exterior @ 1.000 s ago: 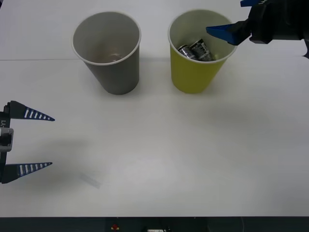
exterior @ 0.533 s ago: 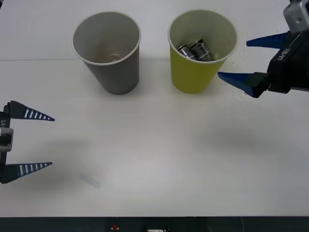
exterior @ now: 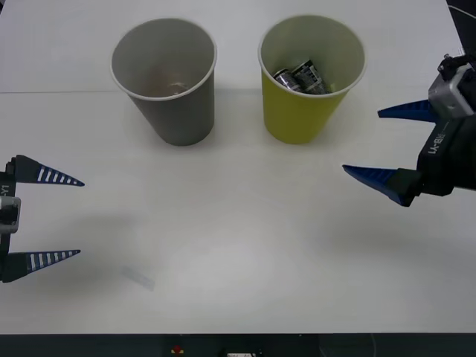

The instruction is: Put the can into the green bin and the plastic bottle into the gray bin

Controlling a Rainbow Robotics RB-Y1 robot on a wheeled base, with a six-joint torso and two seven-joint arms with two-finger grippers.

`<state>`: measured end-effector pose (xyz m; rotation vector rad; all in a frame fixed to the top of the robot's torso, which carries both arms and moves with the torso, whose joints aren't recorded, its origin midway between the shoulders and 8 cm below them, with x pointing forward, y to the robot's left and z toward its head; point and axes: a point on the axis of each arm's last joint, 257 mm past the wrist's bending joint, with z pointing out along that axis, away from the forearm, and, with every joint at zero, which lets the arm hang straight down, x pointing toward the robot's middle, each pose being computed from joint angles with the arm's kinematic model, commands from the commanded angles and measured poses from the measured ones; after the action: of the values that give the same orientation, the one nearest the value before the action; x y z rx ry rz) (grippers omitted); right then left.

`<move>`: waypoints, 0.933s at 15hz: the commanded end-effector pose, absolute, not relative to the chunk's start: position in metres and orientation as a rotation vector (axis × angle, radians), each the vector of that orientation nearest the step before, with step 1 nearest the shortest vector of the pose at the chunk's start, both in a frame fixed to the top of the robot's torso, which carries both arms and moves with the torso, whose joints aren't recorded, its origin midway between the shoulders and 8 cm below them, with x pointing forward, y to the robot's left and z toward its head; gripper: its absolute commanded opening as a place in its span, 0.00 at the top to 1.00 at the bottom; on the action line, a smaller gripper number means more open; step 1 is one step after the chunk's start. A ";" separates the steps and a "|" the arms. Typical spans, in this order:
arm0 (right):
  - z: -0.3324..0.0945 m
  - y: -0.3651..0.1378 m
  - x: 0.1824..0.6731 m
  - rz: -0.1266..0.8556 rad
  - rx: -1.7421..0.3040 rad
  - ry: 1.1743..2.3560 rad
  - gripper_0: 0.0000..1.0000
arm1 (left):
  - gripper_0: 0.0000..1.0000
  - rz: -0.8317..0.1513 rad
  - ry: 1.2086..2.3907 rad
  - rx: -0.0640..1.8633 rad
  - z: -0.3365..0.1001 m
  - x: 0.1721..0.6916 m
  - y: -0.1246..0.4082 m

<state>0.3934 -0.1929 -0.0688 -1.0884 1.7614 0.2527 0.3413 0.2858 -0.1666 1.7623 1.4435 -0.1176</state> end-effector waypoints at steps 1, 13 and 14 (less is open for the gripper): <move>-0.091 -0.200 0.386 0.221 -1.141 1.776 0.00 | 0.00 -0.118 1.444 1.762 -0.167 0.341 0.286; -0.184 -0.237 0.379 0.170 -1.360 1.776 0.00 | 0.00 -0.118 1.444 1.762 -0.167 0.341 0.286; -0.188 -0.242 0.374 0.164 -1.373 1.782 0.00 | 0.00 -0.118 1.444 1.762 -0.167 0.341 0.286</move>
<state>0.3772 -0.2381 -0.1855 -1.3631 1.7791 0.1685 0.3413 0.2858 -0.1666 1.7622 1.4435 -0.1176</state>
